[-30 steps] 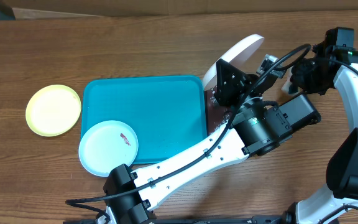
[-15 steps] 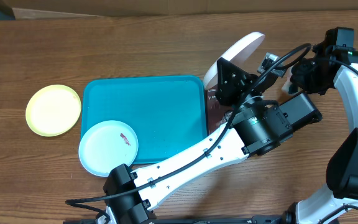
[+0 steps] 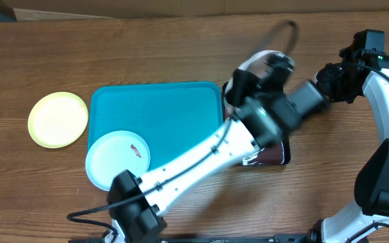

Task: Clean dirty plates on tray and stack at the side
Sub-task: 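Swing the white plate left and lower it onto the yellow plate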

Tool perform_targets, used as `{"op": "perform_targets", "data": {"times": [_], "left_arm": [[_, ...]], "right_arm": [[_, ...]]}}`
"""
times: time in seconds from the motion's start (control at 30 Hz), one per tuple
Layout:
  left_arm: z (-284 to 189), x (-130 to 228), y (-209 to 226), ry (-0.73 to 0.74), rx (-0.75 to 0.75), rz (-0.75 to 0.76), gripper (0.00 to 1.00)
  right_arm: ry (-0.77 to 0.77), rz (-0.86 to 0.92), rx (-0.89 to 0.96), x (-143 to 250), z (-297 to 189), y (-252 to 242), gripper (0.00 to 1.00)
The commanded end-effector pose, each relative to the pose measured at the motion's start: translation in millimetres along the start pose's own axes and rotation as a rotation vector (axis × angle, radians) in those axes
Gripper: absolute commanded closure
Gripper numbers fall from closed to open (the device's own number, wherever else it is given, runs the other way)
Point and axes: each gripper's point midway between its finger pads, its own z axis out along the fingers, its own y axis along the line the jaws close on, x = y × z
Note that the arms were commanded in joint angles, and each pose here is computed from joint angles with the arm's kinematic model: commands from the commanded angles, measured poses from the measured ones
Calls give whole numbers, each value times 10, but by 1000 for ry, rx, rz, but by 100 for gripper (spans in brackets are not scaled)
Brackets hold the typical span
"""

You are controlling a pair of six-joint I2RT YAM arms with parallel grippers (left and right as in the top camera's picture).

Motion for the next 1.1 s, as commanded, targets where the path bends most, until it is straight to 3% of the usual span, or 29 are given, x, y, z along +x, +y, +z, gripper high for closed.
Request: {"op": "perform_targets", "data": {"times": [0.0,0.2,0.33,0.4,0.6,0.83,1.07], "left_arm": [[471,244,-91,212,274,-217,95],[1017,758,136,545,637,-463,96],[1347,1139,682,711,757,-720,96],[1551,1464,1085,788,708,-853,96],[1793,2371,1791,965,513,-1060,96],[1843,3455,2257,1136,286,-1204,96],[1766,4141,2698,1178,151,-1376,96]], "right_arm": [[1,-13,-10,17,11,65,96],[1,-15,-10,20,12,72,96],[3,-16,-11,25,14,80,96],[3,-16,-11,25,14,80,96],[3,-16,-11,25,14,80,96],[2,-17,-12,24,14,81,96],[3,-16,-11,25,14,80,96]]}}
